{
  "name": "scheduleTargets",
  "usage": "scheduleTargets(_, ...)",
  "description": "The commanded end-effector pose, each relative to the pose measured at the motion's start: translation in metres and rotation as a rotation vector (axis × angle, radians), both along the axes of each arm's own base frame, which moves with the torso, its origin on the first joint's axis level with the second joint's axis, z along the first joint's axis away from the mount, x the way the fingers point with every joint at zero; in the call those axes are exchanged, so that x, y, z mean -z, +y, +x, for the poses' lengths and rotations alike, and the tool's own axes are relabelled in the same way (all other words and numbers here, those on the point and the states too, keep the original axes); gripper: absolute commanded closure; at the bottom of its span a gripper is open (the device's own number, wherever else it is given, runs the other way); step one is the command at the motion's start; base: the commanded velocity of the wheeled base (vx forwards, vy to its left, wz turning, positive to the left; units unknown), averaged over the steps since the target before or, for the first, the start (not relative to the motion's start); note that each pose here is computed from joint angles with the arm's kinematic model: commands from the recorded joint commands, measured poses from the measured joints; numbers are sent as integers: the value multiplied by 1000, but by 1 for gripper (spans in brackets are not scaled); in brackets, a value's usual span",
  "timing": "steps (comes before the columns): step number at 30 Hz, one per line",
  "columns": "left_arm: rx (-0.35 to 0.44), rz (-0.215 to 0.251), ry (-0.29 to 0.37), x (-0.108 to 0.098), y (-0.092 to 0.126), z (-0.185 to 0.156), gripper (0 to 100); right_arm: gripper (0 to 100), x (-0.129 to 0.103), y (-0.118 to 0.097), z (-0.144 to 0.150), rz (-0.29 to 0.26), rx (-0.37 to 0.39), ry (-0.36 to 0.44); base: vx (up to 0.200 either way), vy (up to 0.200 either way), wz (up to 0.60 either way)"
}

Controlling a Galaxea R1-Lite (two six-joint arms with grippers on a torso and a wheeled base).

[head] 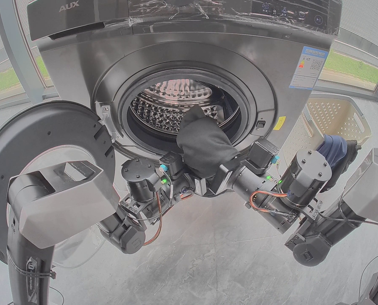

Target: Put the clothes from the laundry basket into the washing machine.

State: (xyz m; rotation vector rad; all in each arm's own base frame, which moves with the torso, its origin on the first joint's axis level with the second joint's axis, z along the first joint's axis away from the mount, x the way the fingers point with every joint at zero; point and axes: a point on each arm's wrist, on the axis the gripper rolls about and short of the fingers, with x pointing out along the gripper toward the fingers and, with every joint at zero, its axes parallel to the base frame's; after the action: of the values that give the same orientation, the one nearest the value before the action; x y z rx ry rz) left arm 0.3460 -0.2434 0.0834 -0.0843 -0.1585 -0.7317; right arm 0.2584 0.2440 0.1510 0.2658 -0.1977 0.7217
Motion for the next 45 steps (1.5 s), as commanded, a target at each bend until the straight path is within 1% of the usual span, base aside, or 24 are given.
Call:
scheduleTargets(1,-16,-37,-36,-20,6,0,100,100,3,-12,1,-6,23,24,0,0,0)
scheduleTargets(2,-17,-54,-45,-30,9,-4,100,100,5,-22,5,-11,51,35,0,0,0)
scheduleTargets(3,-19,-61,-48,-34,10,-6,100,100,6,-25,7,-12,61,41,0,0,0)
scheduleTargets(7,-30,-87,-62,-51,16,-15,100,100,16,-31,8,-33,75,80,0,0,0)
scheduleTargets(9,-35,-95,-63,-54,17,-17,100,100,19,-32,7,-39,75,87,0,0,0)
scheduleTargets(10,-45,-113,-70,-62,19,-19,100,100,22,-33,6,-52,75,101,0,0,0)
scheduleTargets(14,-42,-135,-63,-70,25,-28,100,100,35,-28,6,-76,63,129,0,0,0)
scheduleTargets(17,-44,-128,-48,-68,27,-32,100,100,37,-28,5,-88,58,133,0,0,0)
scheduleTargets(18,-44,-129,-48,-68,27,-32,100,0,38,-27,4,-90,57,135,0,0,0)
scheduleTargets(22,-59,-126,-36,-65,28,-35,100,0,38,-26,-1,-102,43,135,0,0,0)
scheduleTargets(24,-74,-133,-39,-67,33,-42,100,0,46,-31,-8,-139,37,161,0,0,0)
scheduleTargets(25,-78,-130,-33,-66,34,-44,100,0,49,-34,-12,-156,35,172,0,0,0)
scheduleTargets(26,-99,-118,-26,-64,37,-47,100,0,53,-39,-19,-189,25,186,0,0,0)
scheduleTargets(27,-128,-112,-19,-65,43,-53,100,0,59,-46,-32,-239,-9,209,0,0,0)
scheduleTargets(29,-134,-110,-17,-72,51,-69,100,0,69,-52,-53,-304,-98,245,0,0,0)
scheduleTargets(30,-134,-110,-17,-72,51,-69,100,0,69,-52,-53,-304,-98,245,0,0,0)
scheduleTargets(31,-131,-98,-4,-75,61,-85,100,0,71,-58,-72,-339,-162,264,0,0,0)
scheduleTargets(34,-127,-64,35,-71,78,-111,100,0,66,-65,-91,-347,-218,264,0,0,0)
scheduleTargets(37,-113,-42,62,-66,84,-125,100,0,62,-72,-101,-349,-283,257,0,0,0)
scheduleTargets(39,-111,-37,68,-65,84,-127,100,0,61,-74,-102,-348,-284,254,0,0,0)
scheduleTargets(40,-102,-42,76,-65,84,-130,100,0,57,-73,-97,-336,-271,231,0,0,0)
scheduleTargets(42,-96,-41,79,-64,85,-130,100,0,53,-71,-87,-319,-244,216,0,0,0)
scheduleTargets(43,-86,-30,87,-61,85,-130,100,0,53,-73,-81,-315,-222,217,0,0,0)
scheduleTargets(45,-70,-15,99,-57,87,-130,100,0,58,-81,-69,-314,-154,240,0,0,0)
